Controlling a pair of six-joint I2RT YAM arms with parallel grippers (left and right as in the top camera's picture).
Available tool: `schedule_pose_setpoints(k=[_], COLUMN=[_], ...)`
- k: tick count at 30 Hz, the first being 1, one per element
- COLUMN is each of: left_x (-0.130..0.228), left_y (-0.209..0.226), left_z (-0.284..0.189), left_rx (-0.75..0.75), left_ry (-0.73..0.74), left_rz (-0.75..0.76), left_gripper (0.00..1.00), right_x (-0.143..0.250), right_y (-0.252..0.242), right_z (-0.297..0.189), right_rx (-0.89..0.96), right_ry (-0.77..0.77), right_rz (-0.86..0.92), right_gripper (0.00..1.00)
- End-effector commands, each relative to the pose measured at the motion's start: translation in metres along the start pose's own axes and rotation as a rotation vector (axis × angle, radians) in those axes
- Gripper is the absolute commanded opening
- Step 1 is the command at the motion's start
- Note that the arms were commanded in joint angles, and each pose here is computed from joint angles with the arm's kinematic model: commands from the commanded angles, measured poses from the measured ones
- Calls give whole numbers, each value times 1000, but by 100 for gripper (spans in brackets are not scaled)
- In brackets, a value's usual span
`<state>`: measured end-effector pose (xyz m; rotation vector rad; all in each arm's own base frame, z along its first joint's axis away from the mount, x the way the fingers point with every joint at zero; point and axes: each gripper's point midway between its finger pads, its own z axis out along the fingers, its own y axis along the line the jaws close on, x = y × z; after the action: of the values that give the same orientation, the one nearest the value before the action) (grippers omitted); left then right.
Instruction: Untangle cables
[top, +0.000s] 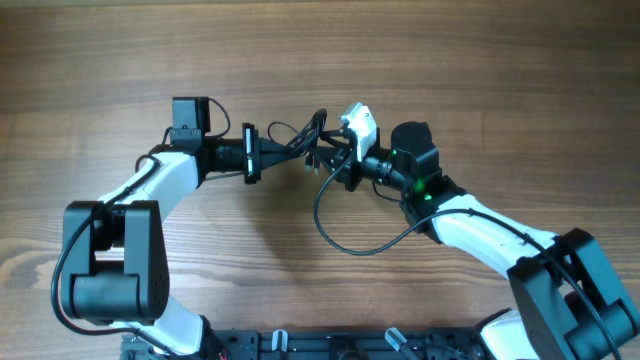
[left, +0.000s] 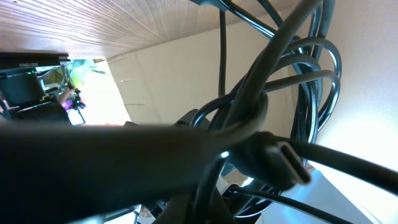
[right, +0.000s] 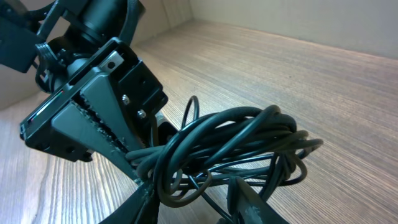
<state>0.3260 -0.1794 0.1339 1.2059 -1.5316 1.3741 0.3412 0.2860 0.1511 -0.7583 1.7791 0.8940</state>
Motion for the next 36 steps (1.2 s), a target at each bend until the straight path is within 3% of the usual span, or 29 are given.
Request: schedule_pose_setpoints(k=[1, 2, 3, 5, 10, 18, 23, 28, 33, 36], left_x=[12, 12, 12, 12, 7, -21, -57, -95, -110, -110], left_y=[1, 1, 1, 1, 0, -8, -18, -29, -34, -34], left_z=[-2, -2, -2, -2, -2, -4, -14, -36, -50, -49], left_rx=[-7, -7, -7, -7, 0, 39, 53, 10, -108, -169], left_ry=[48, 48, 48, 48, 20, -143, -376, -646, -781, -780], left_rz=[33, 33, 33, 33, 33, 65, 268, 514, 795, 937], left_gripper=[4, 4, 4, 4, 4, 4, 4, 4, 4, 4], right_x=[5, 6, 7, 9, 20, 67, 76, 62, 44, 36], right_y=[-11, -11, -11, -13, -25, -67, -64, -44, -39, -42], right_z=[4, 4, 4, 4, -2, -35, -50, -59, -69, -68], right_rx=[48, 49, 49, 52, 85, 204, 136, -51, -152, -153], right_ry=[17, 23, 27, 32, 73, 219, 254, 249, 227, 199], right_rz=[29, 32, 34, 39, 114, 496, 692, 860, 1061, 1092], right_gripper=[38, 38, 32, 8, 4, 4, 4, 4, 4, 4])
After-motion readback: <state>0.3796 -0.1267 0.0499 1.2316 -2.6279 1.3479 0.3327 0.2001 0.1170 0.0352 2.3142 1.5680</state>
